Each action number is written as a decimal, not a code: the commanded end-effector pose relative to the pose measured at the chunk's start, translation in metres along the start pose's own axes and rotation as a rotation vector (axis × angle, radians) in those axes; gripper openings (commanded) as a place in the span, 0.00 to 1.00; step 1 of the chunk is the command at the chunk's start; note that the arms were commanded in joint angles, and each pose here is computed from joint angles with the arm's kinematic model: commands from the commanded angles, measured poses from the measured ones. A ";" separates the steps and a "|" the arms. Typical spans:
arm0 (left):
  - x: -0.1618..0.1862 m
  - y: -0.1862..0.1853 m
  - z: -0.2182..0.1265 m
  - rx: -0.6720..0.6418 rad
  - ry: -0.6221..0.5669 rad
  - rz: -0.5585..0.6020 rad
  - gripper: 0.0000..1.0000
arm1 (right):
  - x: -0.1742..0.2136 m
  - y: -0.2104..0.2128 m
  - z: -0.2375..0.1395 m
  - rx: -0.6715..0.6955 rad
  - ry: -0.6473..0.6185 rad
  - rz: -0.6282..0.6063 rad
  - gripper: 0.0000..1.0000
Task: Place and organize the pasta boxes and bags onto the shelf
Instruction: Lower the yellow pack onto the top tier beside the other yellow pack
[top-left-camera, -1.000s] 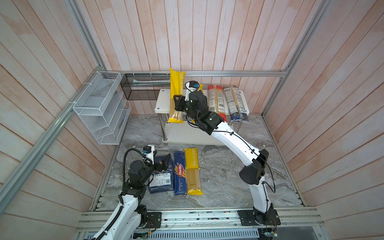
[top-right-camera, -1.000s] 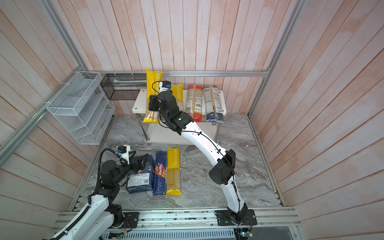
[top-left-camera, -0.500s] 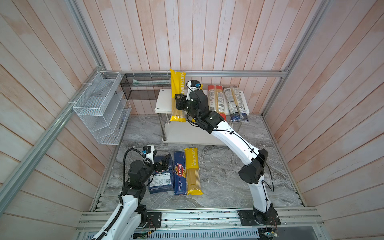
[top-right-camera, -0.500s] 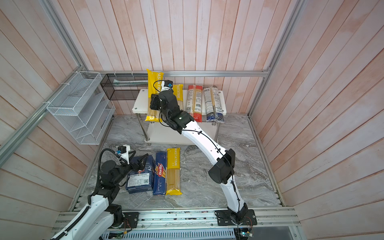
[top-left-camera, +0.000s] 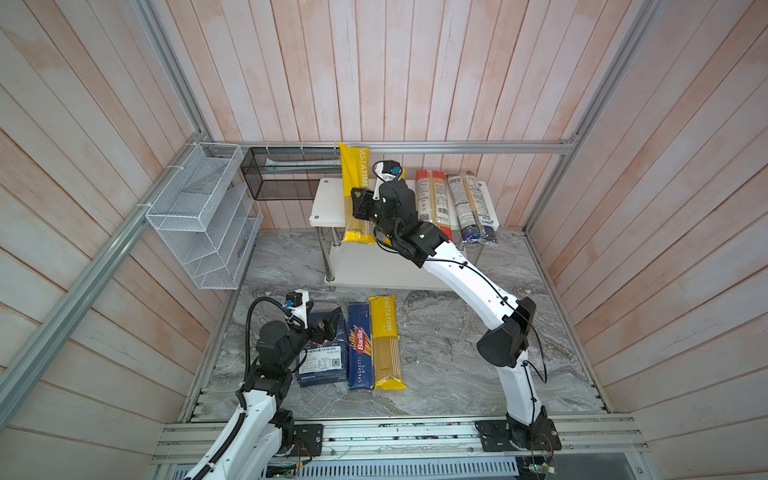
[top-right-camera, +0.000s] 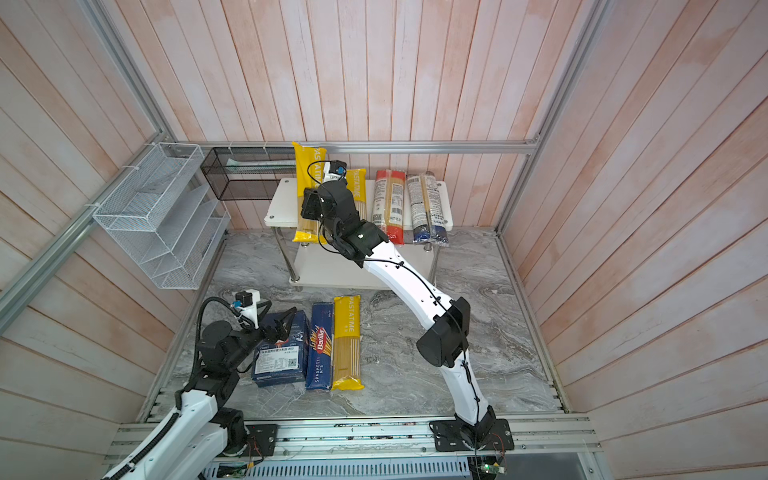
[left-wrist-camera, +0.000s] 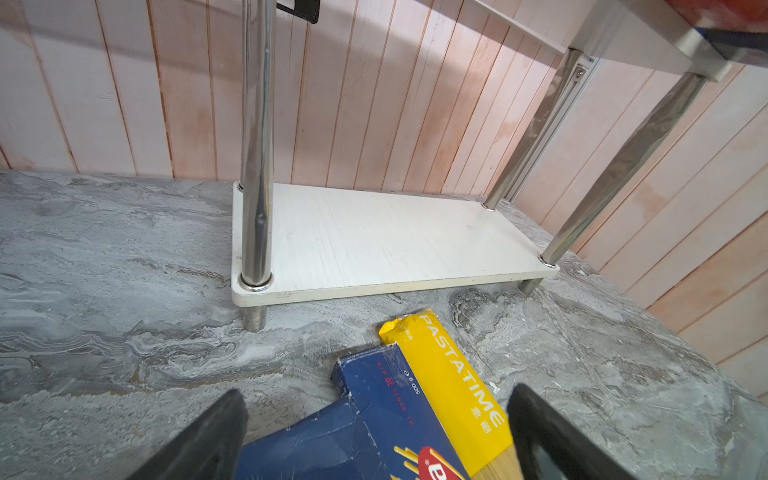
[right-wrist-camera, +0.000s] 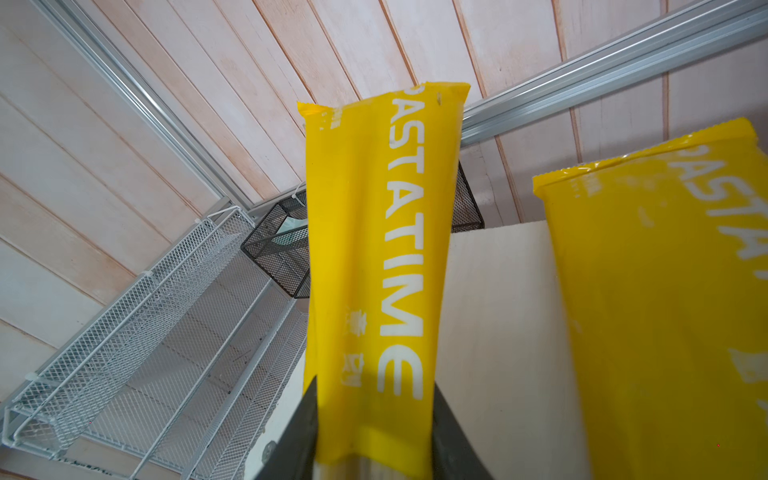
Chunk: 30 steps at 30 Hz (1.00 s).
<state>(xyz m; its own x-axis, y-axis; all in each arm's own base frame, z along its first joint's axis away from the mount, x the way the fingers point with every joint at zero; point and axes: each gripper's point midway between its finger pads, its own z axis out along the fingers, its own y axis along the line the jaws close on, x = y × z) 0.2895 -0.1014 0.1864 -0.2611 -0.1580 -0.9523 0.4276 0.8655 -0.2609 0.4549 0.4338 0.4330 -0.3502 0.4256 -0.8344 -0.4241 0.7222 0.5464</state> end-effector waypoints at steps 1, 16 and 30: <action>0.002 0.003 -0.001 -0.016 -0.003 -0.007 1.00 | -0.051 0.015 -0.008 -0.049 -0.162 0.028 0.33; 0.002 0.004 -0.002 -0.020 -0.004 -0.008 1.00 | -0.052 0.019 -0.003 -0.062 -0.172 0.026 0.34; 0.003 0.004 -0.001 -0.018 0.002 -0.009 1.00 | -0.071 0.035 -0.023 -0.097 -0.183 -0.023 0.44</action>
<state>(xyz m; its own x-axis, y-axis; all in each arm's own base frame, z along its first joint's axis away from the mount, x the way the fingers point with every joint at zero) 0.2896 -0.1014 0.1866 -0.2620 -0.1608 -0.9516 0.4266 0.8652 -0.2636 0.4620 0.4307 0.4751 -0.2393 0.4947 -0.8355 -0.4736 0.6917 0.5452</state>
